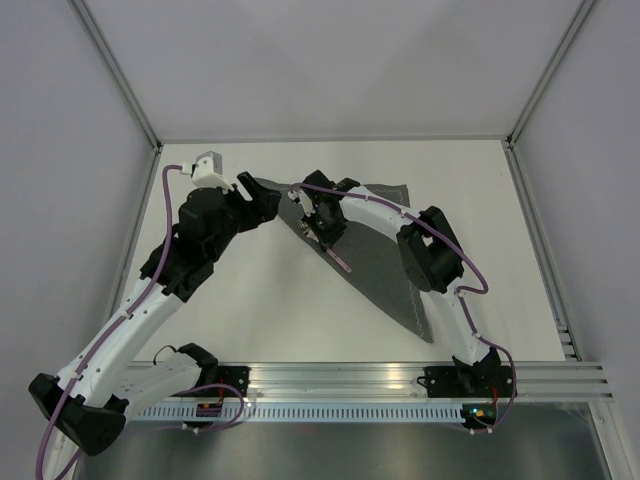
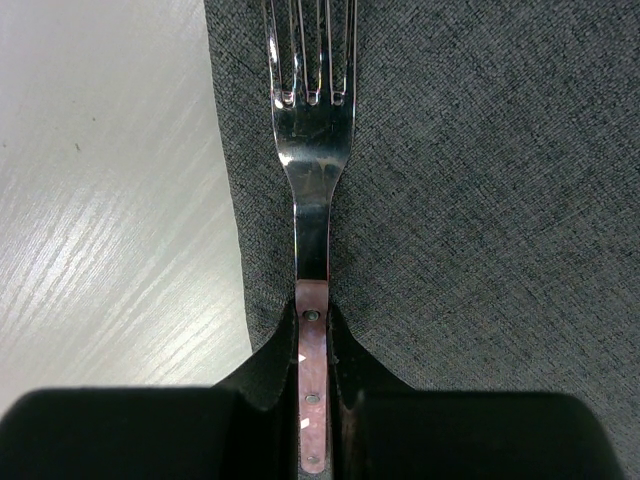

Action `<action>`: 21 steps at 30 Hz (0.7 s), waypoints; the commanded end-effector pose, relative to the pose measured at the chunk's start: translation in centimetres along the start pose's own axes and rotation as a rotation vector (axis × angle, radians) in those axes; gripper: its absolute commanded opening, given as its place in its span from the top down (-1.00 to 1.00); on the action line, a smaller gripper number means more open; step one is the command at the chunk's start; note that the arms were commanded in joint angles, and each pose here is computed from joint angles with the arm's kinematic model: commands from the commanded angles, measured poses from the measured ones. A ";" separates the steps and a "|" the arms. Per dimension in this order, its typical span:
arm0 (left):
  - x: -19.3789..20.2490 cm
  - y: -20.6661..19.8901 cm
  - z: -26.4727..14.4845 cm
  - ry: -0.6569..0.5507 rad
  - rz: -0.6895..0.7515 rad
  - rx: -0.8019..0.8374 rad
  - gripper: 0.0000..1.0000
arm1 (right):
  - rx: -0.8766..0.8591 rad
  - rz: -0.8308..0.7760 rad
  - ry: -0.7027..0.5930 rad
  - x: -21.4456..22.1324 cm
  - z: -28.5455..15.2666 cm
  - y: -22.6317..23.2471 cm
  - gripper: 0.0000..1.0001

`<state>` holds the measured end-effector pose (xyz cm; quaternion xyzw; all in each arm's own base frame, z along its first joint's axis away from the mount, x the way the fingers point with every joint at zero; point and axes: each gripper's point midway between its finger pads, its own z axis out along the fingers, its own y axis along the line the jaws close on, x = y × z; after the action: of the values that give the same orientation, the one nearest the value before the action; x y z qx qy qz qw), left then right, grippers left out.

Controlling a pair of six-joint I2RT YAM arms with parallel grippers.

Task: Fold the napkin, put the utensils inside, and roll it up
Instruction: Place the fork on the napkin.

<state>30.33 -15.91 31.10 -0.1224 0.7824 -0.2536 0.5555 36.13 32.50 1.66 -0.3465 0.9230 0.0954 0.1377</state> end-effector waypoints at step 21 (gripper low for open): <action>0.1 0.3 0.6 -0.008 0.033 0.007 -0.64 | 0.003 -0.016 -0.007 0.1 -2.9 -0.1 0.47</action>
<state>30.46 -15.90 30.37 -0.1226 0.7863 -0.2500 0.5516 35.75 32.30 1.67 -0.3560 0.9201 0.0985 0.1307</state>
